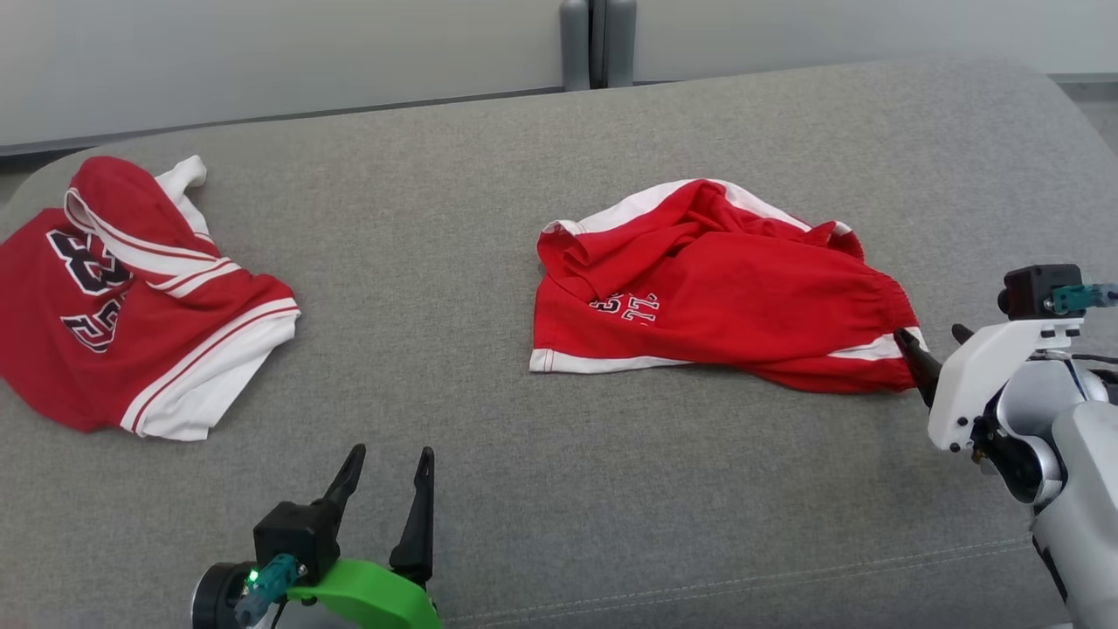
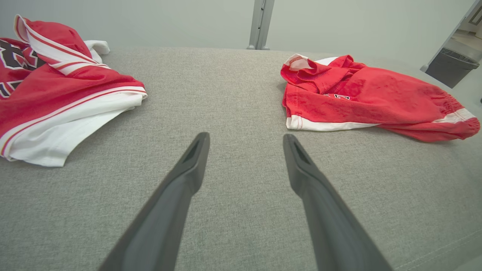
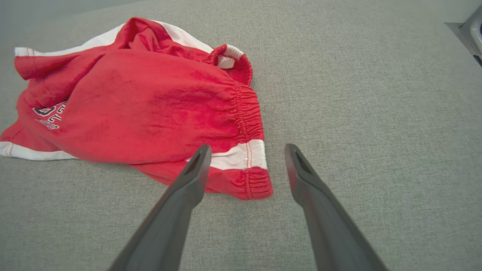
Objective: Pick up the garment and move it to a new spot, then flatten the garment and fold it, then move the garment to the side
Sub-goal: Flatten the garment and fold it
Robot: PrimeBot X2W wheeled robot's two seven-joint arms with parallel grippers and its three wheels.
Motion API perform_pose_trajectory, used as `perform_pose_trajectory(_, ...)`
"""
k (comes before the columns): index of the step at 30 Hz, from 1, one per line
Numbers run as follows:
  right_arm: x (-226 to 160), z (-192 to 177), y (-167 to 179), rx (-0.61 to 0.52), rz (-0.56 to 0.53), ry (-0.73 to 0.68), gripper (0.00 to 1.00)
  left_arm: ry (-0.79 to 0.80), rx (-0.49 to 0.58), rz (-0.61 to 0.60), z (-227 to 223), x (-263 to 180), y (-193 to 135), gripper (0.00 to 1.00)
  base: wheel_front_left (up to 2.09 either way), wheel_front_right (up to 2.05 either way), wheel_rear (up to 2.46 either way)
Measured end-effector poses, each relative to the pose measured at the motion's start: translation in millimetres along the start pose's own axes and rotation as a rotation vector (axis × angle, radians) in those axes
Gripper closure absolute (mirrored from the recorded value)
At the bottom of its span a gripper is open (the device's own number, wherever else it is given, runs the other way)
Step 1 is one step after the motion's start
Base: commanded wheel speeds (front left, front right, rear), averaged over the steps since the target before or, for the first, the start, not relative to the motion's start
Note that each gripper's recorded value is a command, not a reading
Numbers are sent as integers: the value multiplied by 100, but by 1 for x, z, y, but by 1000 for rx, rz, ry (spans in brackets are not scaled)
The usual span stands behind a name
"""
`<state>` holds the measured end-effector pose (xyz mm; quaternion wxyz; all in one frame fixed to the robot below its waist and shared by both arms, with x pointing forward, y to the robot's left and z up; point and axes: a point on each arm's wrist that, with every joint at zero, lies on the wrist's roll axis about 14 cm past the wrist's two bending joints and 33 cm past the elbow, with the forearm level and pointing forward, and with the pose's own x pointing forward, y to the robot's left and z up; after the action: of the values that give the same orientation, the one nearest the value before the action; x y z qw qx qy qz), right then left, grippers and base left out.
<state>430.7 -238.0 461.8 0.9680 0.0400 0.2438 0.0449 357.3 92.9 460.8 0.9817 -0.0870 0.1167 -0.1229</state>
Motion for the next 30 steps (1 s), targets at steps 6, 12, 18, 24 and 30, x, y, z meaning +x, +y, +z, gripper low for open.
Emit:
perform_pose_trajectory(6,21,-13,-3,-7,-3,87,0,15,-3,15,-6,2,6,0,0,0,0)
perform_pose_trajectory(12,35,-23,-4,15,-1,145,0,27,-5,43,-10,3,15,0,0,0,0)
perform_pose_trajectory(18,43,-25,5,30,28,177,48,34,-7,55,-12,3,19,0,0,0,0)
perform_pose_trajectory(24,41,-33,9,30,48,222,66,31,-6,51,-12,5,18,0,0,0,0)
perform_pose_trajectory(30,37,-40,6,31,51,251,74,32,-5,42,-12,6,16,0,0,0,0)
